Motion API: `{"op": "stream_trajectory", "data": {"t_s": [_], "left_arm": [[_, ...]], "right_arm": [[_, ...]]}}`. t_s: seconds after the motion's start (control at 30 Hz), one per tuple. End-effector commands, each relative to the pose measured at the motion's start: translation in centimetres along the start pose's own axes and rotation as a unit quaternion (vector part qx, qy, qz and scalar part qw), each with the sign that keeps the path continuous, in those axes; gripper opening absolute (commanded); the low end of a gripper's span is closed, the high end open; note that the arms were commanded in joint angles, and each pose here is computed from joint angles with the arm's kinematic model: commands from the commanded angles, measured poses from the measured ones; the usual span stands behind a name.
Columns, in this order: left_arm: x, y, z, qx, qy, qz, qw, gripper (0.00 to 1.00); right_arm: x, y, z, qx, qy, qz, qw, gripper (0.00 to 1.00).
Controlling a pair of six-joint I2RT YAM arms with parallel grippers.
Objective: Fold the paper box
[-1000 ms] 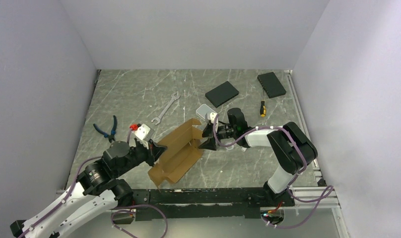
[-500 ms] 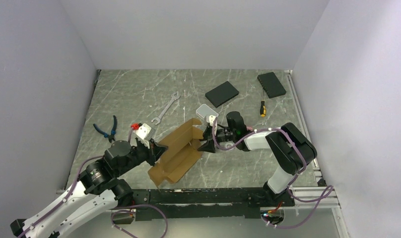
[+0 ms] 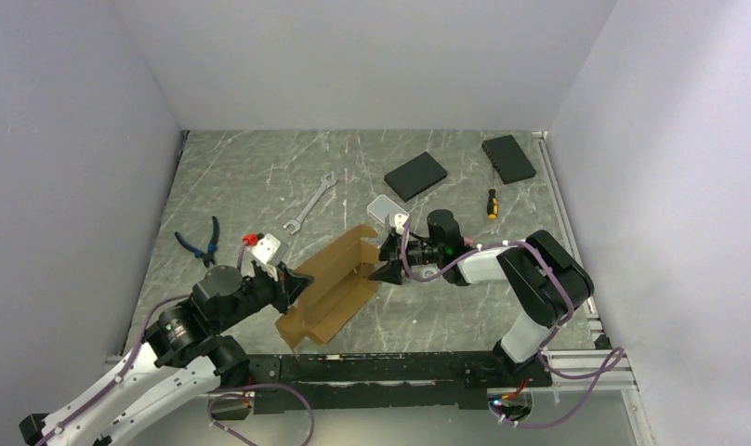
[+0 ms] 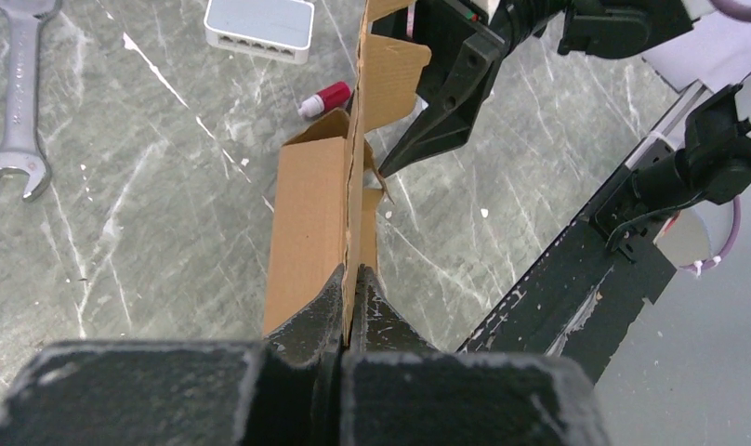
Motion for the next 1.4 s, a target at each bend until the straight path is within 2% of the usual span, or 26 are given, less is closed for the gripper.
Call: {"op": "stream_trajectory", "data": {"t_s": [0.0, 0.23, 0.5, 0.63, 0.83, 1.1, 1.37], "left_arm": [[0.3, -0.6, 0.6, 0.014, 0.021, 0.002, 1.0, 0.0], [-0.4, -1.1, 0.4, 0.021, 0.035, 0.031, 0.999, 0.0], [0.3, -1.2, 0.7, 0.028, 0.063, 0.042, 0.997, 0.0], [0.0, -1.1, 0.4, 0.027, 0.05, 0.036, 0.998, 0.0], [-0.1, -0.8, -0.2, 0.02, 0.022, 0.022, 0.999, 0.0], [0.6, -0.7, 0.0, 0.018, 0.034, 0.008, 0.999, 0.0], [0.5, -0.6, 0.5, 0.013, 0.038, 0.008, 0.999, 0.0]], "right_arm": [[-1.4, 0.6, 0.2, -0.039, -0.021, -0.034, 0.998, 0.56], [-0.5, 1.4, 0.0, -0.068, -0.005, -0.035, 0.997, 0.6], [-0.2, 1.2, -0.3, -0.042, -0.001, -0.042, 0.998, 0.6], [-0.4, 0.8, -0.7, -0.026, -0.012, -0.04, 0.999, 0.6], [-0.1, 0.7, -0.7, -0.02, -0.011, -0.037, 0.999, 0.56], [-0.7, 0.4, -0.4, -0.015, -0.023, -0.033, 0.999, 0.51], [-0.3, 1.5, 0.3, -0.045, -0.011, -0.045, 0.998, 0.46]]}}
Point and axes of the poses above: each gripper's point midway between its finger pads, its own z axis out along the fingers, its own y axis along the line the jaws close on, x = y × z, the point moved 3 cm from there along -z, back along the fingers, and after that the axes turned 8 degrees about -z, right-handed, at the moved point
